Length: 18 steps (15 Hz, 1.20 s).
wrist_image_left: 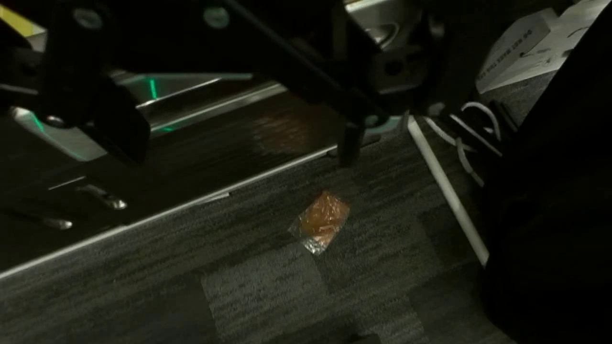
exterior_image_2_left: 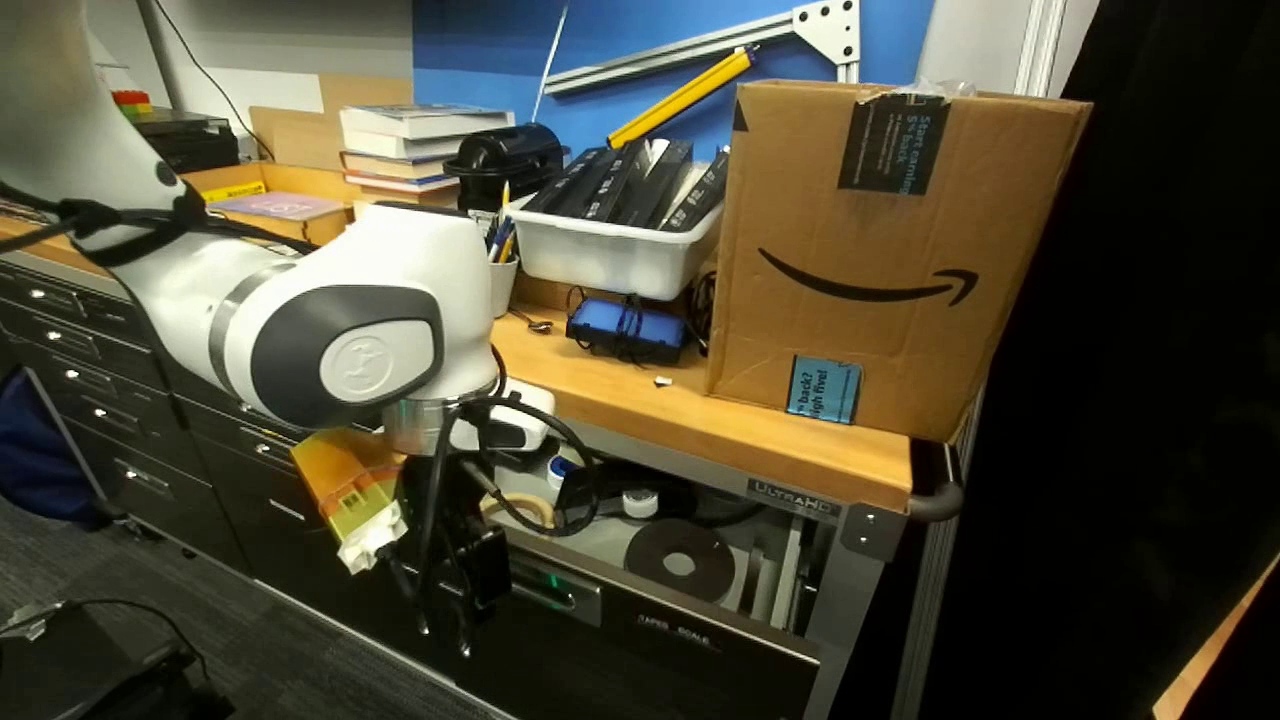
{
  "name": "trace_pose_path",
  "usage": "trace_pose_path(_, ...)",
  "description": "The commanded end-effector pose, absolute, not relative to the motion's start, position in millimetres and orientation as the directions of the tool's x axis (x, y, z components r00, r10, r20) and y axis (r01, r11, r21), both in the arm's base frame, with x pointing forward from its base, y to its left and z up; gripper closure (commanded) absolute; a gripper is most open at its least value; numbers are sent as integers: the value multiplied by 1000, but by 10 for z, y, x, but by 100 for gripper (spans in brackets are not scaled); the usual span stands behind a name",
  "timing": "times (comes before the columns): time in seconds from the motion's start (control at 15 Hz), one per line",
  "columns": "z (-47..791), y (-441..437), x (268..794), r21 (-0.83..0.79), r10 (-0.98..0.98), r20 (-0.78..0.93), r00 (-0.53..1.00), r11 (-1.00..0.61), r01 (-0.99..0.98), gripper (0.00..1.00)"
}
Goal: Put the blue object inside the drawer then close the drawer.
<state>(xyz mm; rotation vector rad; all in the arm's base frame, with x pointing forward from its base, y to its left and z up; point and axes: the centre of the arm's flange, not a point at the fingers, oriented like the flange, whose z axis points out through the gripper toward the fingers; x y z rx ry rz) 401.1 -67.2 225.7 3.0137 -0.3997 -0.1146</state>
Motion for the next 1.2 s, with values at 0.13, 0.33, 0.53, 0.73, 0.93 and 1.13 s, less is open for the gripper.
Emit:
trace_pose_path(0.13,2128,-312,4544,187,-309,153,939,-923,-335,0)
trace_pose_path(0.33,2151,-175,4740,206,-324,261,909,-901,-381,0)
trace_pose_path(0.53,2179,-71,4828,201,-350,341,872,-879,-432,0)
trace_pose_path(0.73,2165,-26,4851,172,-391,398,830,-856,-487,0)
trace_pose_path(0.93,2188,18,4813,124,-426,477,769,-833,-539,0)
trace_pose_path(1.13,2193,67,4757,74,-456,530,715,-815,-575,0)
